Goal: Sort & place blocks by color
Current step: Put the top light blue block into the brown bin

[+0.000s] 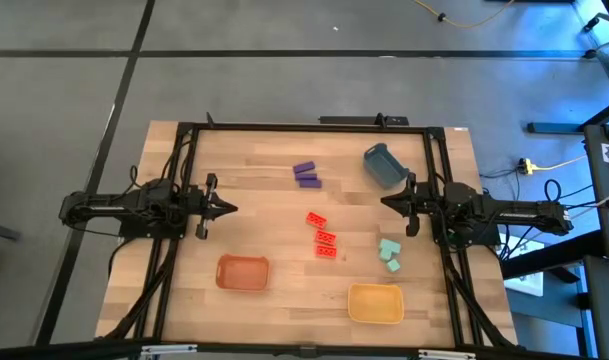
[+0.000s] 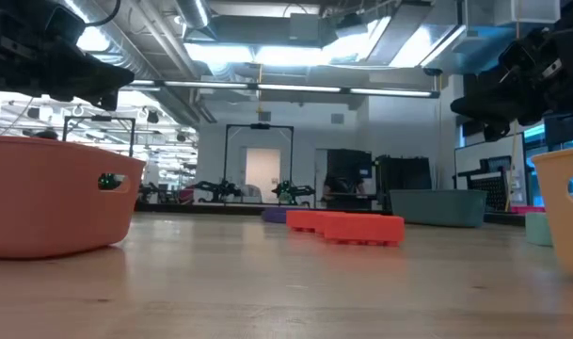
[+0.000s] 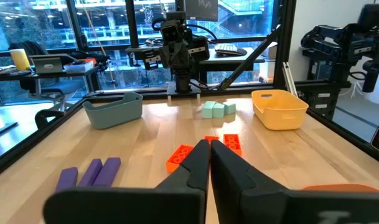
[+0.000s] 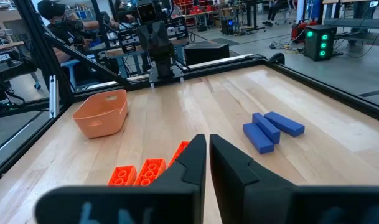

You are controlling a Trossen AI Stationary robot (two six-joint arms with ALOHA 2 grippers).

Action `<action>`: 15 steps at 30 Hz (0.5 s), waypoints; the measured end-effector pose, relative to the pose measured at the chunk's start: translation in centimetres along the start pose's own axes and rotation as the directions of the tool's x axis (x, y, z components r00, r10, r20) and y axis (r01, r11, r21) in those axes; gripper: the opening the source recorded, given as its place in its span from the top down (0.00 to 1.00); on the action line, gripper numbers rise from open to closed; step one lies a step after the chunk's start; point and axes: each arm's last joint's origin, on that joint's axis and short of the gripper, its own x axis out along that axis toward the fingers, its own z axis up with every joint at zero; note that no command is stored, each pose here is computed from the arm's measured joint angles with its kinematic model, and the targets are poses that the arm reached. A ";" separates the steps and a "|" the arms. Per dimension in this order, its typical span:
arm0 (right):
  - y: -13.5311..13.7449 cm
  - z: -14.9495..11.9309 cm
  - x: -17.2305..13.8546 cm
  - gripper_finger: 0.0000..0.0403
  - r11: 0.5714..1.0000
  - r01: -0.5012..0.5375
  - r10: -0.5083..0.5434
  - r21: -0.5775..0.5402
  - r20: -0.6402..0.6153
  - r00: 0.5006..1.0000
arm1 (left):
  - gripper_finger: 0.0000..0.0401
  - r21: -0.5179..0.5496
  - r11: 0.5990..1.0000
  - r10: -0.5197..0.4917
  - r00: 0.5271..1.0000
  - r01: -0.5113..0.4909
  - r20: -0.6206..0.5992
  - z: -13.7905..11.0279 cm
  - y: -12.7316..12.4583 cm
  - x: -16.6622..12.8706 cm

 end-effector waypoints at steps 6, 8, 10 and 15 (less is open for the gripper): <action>0.0 0.0 0.0 0.94 1.000 0.000 0.000 0.000 0.000 1.000 | 1.00 0.000 1.000 0.000 1.000 0.000 0.000 0.0 0.0 0.0; 0.0 0.0 0.0 0.94 1.000 0.000 0.000 0.000 0.000 1.000 | 0.99 0.000 1.000 0.000 1.000 0.000 0.000 0.0 0.0 0.0; 0.0 0.0 0.0 0.94 1.000 0.000 0.000 0.000 0.000 1.000 | 0.98 0.000 1.000 0.000 1.000 0.000 0.000 0.0 0.0 0.0; 0.0 0.0 0.0 0.94 1.000 0.000 0.000 0.000 0.000 1.000 | 0.96 0.000 1.000 0.000 1.000 0.000 0.000 0.0 0.0 0.0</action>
